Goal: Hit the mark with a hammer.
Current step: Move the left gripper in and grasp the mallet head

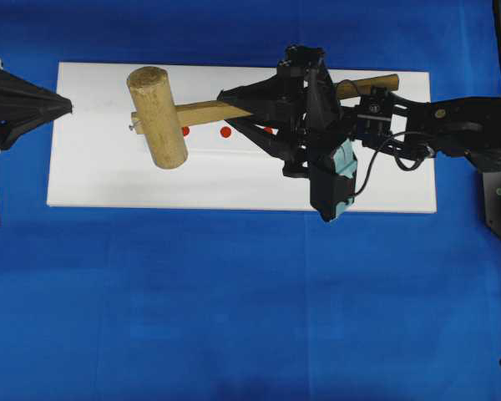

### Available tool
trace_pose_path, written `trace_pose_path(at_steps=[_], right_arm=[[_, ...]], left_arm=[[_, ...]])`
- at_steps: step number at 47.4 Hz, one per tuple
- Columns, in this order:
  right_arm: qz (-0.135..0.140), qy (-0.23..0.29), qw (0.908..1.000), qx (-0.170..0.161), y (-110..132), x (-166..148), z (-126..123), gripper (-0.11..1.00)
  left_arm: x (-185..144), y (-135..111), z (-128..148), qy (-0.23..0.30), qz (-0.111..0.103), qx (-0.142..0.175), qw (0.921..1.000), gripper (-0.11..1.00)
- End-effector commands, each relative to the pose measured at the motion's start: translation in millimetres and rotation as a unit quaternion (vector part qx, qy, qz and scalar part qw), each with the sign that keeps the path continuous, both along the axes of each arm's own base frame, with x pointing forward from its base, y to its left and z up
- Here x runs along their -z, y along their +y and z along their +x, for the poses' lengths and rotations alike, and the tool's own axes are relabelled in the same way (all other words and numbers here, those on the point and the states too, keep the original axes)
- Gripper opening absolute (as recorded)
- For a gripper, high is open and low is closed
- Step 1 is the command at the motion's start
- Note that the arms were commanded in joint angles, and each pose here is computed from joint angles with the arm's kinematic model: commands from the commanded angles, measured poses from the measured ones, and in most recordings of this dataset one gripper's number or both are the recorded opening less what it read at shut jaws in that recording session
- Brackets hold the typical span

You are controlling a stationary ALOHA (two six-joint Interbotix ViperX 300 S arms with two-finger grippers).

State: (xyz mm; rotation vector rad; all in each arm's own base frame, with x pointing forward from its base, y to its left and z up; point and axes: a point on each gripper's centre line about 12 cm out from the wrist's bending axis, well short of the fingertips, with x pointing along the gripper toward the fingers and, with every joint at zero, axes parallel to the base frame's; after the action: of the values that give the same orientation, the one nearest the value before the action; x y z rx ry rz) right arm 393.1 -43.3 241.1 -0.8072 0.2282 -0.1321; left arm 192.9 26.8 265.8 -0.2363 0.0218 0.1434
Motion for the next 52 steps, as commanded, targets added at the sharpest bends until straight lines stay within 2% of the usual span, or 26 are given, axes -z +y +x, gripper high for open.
trace_pose_path(at_steps=[1, 8, 12, 16, 21, 30, 33, 43, 52], right_arm=[[-0.003, -0.042, 0.9991, 0.002, 0, -28, 2, 0.10], [-0.001, -0.038, 0.9993, 0.002, 0, -26, 2, 0.10], [-0.001, -0.036, 0.9993, 0.001, 0, -26, 2, 0.10], [-0.001, -0.036, 0.9993, 0.001, 0, -26, 2, 0.10], [-0.001, -0.035, 0.9994, 0.001, 0, -25, 1, 0.10], [0.004, -0.027, 0.9996, 0.000, 0, -24, 1, 0.10], [0.005, -0.026, 0.9996, 0.000, 0, -23, 1, 0.10], [0.005, -0.027, 0.9996, 0.001, 0, -24, 2, 0.10], [0.005, -0.029, 0.9996, 0.001, 0, -25, 2, 0.10]], left_arm=[[-4, 1, 1, -0.005, -0.007, -0.003, 1.0000, 0.02], [-4, 2, 1, -0.012, -0.058, -0.006, 0.9982, 0.02], [-3, 1, 1, -0.012, -0.071, -0.005, 0.9974, 0.02], [-3, 1, 1, -0.011, -0.074, -0.005, 0.9972, 0.03], [-2, 1, 1, -0.010, -0.078, -0.006, 0.9969, 0.25], [-4, 1, 2, -0.016, -0.077, -0.005, 0.9969, 0.83], [-5, 1, 2, -0.019, -0.078, -0.005, 0.9967, 0.92], [-4, 2, 7, -0.029, -0.080, -0.006, 0.9964, 0.94], [-1, 5, 22, -0.040, -0.084, -0.007, 0.9956, 0.94]])
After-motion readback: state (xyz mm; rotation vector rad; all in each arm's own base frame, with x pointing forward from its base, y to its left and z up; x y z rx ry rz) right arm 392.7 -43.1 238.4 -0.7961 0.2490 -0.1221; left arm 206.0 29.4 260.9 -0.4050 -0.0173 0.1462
